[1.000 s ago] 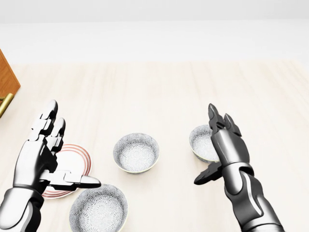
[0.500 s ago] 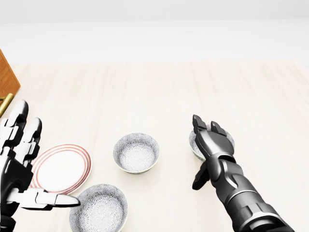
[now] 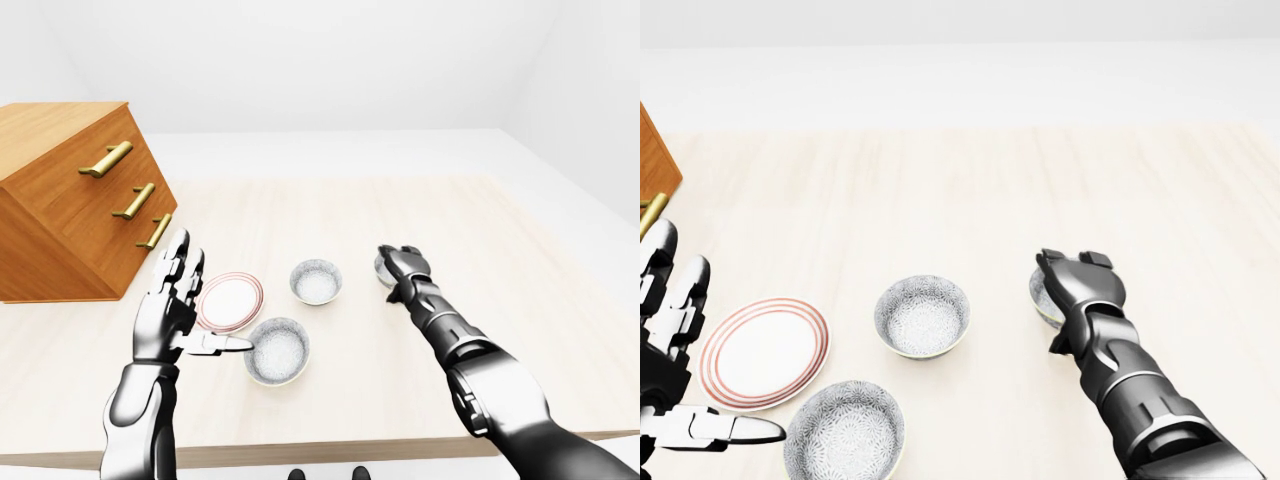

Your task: Stack the bowl at the front on the bowl in the middle.

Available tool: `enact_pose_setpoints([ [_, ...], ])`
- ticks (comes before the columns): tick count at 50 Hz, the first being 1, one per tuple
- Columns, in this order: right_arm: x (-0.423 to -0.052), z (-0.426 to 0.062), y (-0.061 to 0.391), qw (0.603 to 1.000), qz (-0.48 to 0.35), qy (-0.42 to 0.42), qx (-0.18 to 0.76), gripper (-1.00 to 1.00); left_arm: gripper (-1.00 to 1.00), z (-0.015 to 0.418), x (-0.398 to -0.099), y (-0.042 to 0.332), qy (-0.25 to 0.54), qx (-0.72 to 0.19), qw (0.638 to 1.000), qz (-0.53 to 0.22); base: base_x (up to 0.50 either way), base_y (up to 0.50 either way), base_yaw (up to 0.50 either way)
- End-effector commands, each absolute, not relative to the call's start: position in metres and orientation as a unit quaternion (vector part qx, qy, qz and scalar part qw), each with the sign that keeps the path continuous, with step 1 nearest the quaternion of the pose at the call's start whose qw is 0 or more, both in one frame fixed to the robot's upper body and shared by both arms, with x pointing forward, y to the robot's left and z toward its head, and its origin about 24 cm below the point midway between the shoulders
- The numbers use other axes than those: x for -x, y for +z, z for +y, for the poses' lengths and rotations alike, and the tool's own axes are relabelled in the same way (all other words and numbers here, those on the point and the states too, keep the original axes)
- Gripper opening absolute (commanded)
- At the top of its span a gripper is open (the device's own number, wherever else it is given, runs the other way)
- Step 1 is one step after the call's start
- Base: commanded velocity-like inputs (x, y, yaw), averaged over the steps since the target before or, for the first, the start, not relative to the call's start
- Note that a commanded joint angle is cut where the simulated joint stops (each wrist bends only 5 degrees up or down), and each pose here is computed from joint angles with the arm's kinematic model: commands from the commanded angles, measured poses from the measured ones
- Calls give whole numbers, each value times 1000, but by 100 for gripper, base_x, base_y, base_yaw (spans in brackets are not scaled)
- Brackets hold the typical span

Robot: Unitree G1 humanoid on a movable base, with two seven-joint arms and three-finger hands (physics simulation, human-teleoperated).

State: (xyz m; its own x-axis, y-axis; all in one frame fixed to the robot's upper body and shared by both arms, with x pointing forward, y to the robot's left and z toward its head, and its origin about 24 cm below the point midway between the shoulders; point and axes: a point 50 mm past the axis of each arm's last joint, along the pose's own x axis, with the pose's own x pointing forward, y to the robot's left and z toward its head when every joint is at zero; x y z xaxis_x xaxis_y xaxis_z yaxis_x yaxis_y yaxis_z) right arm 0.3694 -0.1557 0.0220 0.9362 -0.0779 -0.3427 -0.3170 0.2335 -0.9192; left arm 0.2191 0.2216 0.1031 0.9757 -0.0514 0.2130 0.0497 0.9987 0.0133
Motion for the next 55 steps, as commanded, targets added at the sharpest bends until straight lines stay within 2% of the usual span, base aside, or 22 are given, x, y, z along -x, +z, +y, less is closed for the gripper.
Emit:
enact_pose_setpoints([
  [1,-363,-157,12,763,177,87,616,-100,100,224,-219,99,-24,2,995,-99,0,0,0],
  [24,-376,-164,37,763,120,24,635,-100,100,223,-219,91,-24,10,996,-84,0,0,0],
  [34,-384,-155,71,774,23,-9,632,-100,100,224,-220,90,-23,12,996,-82,0,0,0],
  [49,-328,-99,109,776,-151,55,610,-100,100,223,-220,97,-22,5,995,-96,0,0,0],
  [55,-306,-79,107,782,-178,82,592,-100,100,222,-220,97,-23,4,995,-96,0,0,0],
])
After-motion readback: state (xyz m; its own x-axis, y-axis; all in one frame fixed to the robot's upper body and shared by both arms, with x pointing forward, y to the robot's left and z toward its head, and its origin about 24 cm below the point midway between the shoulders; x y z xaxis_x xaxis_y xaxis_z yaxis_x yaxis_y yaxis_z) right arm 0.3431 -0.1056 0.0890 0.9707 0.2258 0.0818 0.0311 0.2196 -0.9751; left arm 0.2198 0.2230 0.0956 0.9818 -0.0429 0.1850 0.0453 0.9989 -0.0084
